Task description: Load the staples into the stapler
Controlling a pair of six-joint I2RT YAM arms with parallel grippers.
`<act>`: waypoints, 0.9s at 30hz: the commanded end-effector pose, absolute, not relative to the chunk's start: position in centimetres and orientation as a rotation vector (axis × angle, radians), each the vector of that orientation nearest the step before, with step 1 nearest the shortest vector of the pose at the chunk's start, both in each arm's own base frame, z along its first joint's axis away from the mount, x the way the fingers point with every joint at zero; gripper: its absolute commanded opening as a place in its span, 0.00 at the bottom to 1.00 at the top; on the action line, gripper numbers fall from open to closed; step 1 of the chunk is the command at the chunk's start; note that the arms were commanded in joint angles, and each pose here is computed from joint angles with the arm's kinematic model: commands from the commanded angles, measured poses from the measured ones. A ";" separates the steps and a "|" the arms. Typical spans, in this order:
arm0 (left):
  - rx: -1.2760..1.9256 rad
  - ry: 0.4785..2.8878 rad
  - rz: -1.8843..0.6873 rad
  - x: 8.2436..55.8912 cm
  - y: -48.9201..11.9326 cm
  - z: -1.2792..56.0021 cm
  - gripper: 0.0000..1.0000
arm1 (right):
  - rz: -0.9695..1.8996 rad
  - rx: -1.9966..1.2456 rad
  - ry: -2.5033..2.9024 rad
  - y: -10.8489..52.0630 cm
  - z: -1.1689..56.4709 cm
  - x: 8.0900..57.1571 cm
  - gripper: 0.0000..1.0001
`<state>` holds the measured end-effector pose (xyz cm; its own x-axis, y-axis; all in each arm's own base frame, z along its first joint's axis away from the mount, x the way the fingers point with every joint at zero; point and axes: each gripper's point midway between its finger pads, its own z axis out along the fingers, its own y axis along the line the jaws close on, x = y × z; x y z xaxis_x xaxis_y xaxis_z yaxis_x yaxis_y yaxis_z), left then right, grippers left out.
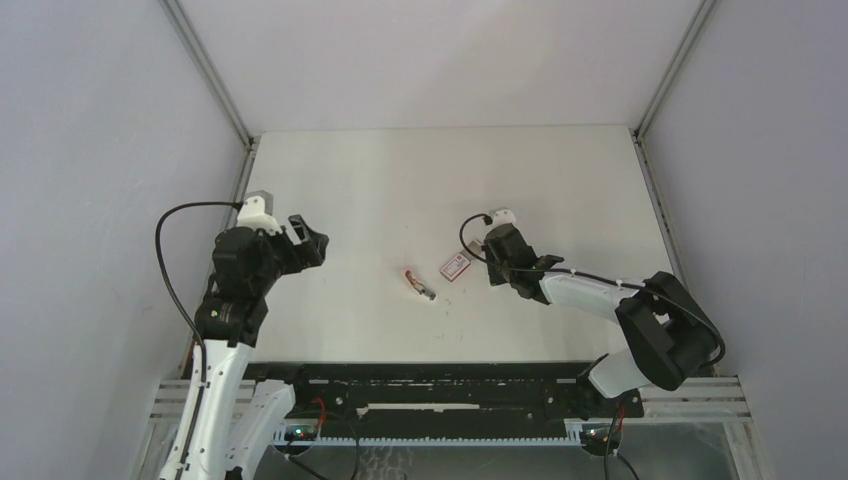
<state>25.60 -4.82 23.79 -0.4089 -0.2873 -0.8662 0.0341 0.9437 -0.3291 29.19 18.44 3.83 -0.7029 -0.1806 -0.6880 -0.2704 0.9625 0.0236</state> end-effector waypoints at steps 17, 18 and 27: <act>-0.159 1.910 -0.371 25.9 -4.8 25.4 0.84 | 0.173 -0.289 2.380 19.4 4.7 28.8 0.09; -0.161 1.911 -0.370 25.9 -4.8 25.3 0.84 | 0.171 -0.288 2.384 19.4 4.6 28.8 0.08; -0.159 1.906 -0.373 25.9 -4.8 25.5 0.84 | 0.171 -0.270 2.415 19.2 4.2 28.2 0.10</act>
<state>25.63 -4.63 23.84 -0.4073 -0.2939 -0.8647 0.0314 0.9417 -0.3349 28.00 18.36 3.35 -0.7406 -0.1765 -0.6484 -0.2489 0.9683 0.0207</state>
